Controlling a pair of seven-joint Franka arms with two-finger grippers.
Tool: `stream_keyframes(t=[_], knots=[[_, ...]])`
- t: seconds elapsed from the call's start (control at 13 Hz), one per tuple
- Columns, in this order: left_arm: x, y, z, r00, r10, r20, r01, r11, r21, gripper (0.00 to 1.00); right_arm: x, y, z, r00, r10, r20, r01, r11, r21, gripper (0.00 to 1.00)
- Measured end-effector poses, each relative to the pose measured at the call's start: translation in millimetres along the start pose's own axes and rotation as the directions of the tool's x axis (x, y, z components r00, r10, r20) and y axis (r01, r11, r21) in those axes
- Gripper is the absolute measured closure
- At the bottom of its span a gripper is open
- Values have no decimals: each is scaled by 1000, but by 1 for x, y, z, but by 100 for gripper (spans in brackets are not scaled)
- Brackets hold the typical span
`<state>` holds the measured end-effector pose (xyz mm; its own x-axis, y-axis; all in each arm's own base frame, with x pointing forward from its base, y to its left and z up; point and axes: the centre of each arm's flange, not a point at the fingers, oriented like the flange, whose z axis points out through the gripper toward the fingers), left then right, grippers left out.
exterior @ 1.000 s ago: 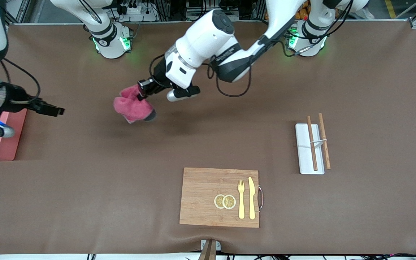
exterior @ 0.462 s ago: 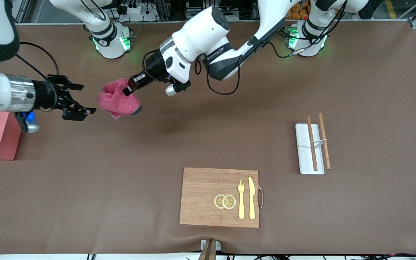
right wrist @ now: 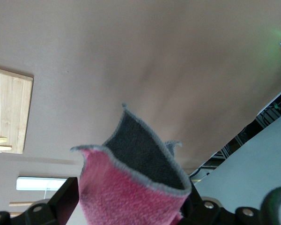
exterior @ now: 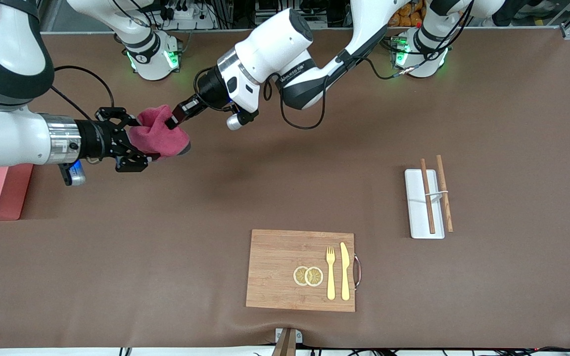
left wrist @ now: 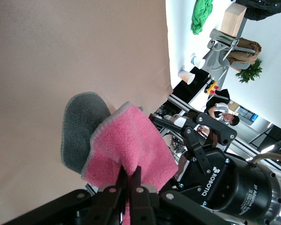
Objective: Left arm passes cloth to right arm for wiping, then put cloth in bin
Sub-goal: 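Grasp the cloth with the right gripper beside the left gripper, then release the cloth from the left gripper and withdraw it toward the tray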
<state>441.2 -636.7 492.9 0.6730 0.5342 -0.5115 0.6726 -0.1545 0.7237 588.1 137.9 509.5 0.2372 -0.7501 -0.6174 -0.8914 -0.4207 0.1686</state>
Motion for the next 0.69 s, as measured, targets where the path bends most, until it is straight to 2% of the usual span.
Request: stream_keyframes(t=[0.38, 0.54, 0.69], knots=[[2, 1, 0, 1000, -1, -2, 1, 1000, -3, 96, -16, -16, 38, 1000, -1, -4, 1, 999, -38, 70], [2, 1, 0, 1000, -1, -2, 1, 1000, -5, 92, -14, -15, 41, 1000, 4, -3, -4, 999, -44, 94], [2, 1, 0, 1000, -1, -2, 1, 1000, -6, 88, -16, -16, 47, 1000, -2, -3, 1, 999, -53, 96]])
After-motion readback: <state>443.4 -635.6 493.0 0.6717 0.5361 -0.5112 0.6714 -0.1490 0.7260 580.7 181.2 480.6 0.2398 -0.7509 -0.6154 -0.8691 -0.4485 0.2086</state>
